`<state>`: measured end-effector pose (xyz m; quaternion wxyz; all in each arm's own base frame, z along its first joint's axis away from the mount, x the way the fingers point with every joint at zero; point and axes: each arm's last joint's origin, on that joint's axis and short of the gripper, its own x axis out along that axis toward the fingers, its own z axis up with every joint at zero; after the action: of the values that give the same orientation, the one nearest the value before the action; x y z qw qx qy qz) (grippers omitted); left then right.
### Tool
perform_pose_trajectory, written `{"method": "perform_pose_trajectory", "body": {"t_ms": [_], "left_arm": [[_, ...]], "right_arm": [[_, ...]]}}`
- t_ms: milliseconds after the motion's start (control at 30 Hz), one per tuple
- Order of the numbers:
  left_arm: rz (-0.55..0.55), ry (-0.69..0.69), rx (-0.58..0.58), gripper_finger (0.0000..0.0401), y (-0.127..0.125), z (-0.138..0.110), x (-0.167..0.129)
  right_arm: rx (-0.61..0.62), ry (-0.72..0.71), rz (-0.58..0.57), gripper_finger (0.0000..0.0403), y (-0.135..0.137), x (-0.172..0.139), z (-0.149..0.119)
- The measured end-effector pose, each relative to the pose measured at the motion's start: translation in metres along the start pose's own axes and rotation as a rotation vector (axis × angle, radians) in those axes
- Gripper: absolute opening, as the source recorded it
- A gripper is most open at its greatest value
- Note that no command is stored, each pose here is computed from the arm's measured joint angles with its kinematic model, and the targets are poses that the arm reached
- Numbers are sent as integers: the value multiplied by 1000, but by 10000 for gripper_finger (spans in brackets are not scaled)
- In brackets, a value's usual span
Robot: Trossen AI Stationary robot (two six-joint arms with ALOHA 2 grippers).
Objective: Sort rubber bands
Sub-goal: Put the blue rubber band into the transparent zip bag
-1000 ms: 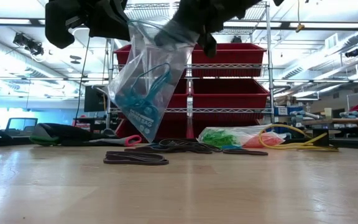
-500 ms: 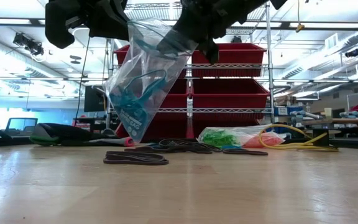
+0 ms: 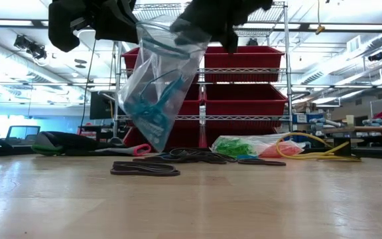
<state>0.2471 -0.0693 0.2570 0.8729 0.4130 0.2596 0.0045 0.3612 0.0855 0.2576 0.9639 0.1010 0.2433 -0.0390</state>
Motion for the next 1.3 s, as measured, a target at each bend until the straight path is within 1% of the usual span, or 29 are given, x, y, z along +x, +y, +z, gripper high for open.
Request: {"method": "perform_pose_trajectory", "body": {"t_ms": [100, 300, 433, 533, 633, 733, 833, 933, 1067, 1200, 1300], "left_arm": [[0, 0, 0, 12, 0, 0, 0], [0, 0, 0, 12, 0, 0, 0], [0, 0, 0, 12, 0, 0, 0], [0, 0, 0, 12, 0, 0, 0], [0, 0, 0, 12, 0, 0, 0], [-1, 0, 0, 12, 0, 0, 0], [-1, 0, 0, 12, 0, 0, 0], [-1, 0, 0, 12, 0, 0, 0], [-1, 1, 1, 12, 0, 0, 0], [1, -2, -1, 12, -3, -2, 1], [6, -8, -6, 12, -8, -7, 3]], "right_arm": [[-10, -30, -15, 125, 4, -11, 5], [-33, -27, -147, 124, 8, -45, 9], [-25, -13, -210, 124, 12, -70, 8], [-13, 14, -238, 123, 14, -84, 5], [12, 82, -283, 123, 13, -91, -5], [58, 156, -335, 123, 9, -88, -18], [89, 214, -383, 123, 2, -81, -41], [132, 241, -447, 123, -10, -72, -64], [203, 239, -529, 123, -30, -58, -91], [239, 255, -544, 123, -47, -41, -114], [263, 268, -556, 123, -58, -28, -124]]}}
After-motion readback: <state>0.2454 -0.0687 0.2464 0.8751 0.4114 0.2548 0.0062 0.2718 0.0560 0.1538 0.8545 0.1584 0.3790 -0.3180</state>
